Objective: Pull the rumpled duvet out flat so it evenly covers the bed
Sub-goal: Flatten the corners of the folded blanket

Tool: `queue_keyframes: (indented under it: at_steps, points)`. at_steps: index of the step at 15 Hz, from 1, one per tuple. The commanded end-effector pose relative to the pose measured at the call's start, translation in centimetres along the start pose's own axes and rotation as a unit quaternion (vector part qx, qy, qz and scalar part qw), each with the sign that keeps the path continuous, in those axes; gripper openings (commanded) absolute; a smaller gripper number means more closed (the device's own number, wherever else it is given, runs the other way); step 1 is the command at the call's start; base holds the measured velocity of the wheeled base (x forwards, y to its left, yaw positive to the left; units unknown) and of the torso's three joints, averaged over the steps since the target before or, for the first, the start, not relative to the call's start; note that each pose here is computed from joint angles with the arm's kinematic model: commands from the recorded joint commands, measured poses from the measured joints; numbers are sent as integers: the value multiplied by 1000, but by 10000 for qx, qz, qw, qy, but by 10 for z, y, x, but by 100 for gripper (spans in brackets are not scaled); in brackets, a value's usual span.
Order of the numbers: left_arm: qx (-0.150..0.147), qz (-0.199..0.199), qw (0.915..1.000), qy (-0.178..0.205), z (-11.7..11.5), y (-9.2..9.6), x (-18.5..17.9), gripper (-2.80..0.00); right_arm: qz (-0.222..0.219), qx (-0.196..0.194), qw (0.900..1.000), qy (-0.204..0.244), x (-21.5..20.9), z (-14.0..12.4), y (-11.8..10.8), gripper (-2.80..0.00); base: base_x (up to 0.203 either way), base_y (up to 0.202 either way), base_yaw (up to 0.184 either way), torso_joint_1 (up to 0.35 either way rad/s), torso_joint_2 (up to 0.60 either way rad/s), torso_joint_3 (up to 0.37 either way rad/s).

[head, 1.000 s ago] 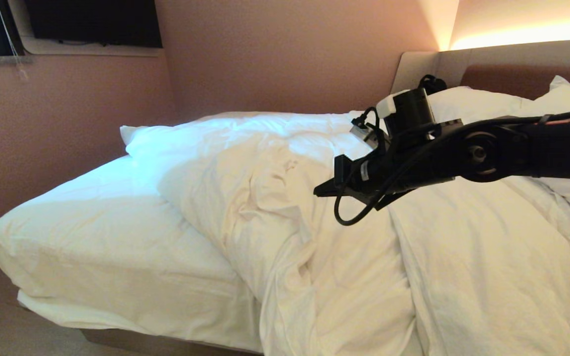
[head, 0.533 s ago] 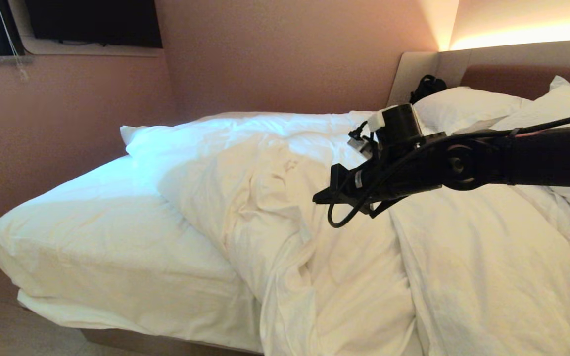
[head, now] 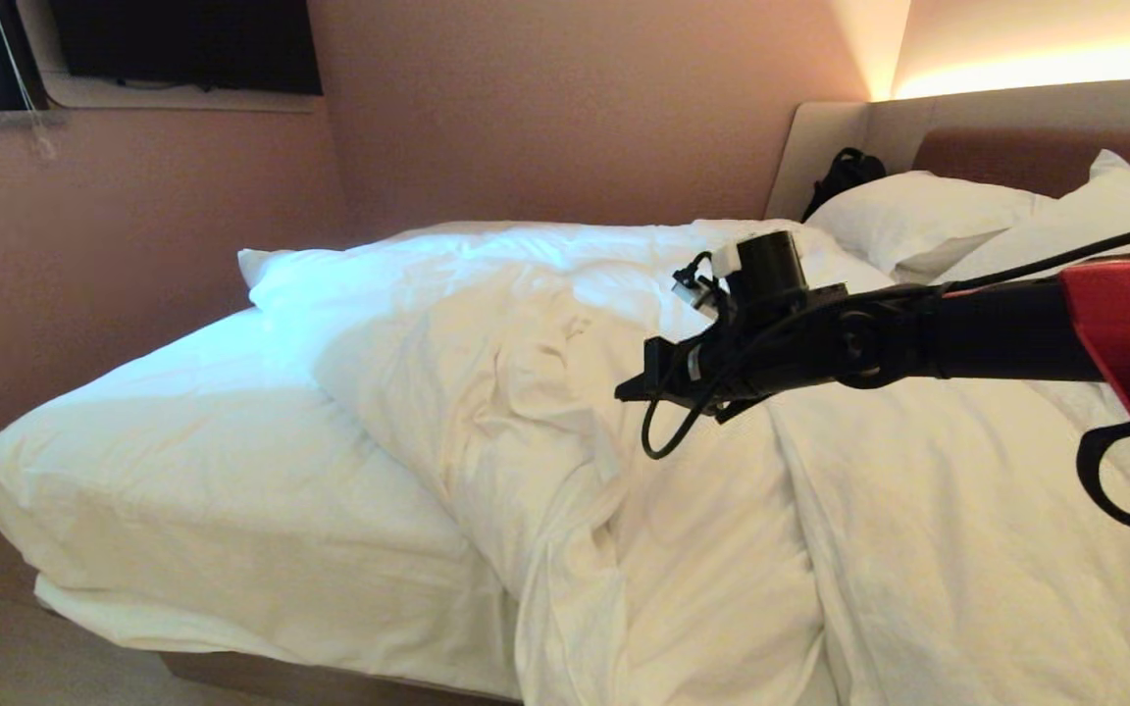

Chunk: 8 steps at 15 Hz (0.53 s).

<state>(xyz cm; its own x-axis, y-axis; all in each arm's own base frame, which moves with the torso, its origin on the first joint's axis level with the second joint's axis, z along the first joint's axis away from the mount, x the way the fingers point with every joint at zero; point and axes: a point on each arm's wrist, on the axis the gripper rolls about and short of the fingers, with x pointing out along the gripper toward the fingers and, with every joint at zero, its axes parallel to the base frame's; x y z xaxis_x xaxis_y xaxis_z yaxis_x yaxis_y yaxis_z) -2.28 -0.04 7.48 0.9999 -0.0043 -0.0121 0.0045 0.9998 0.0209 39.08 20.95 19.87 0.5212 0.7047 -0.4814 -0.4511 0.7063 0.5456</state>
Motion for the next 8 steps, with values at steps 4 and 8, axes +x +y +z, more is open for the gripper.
queue_keyframes:
  at_steps: [4, 8]
  points:
    - [2, 14, 10000, 1, 0, 0, 0, -280, -56, -143, 9998, 127, 18, -4, -12, 0, 0, 0, 0, 0, 0, 0]
    - [2, 6, 10000, 1, 0, 0, 0, -280, -60, -301, 9991, 277, 28, -11, -13, 0, 0, 0, 0, 0, 0, 0]
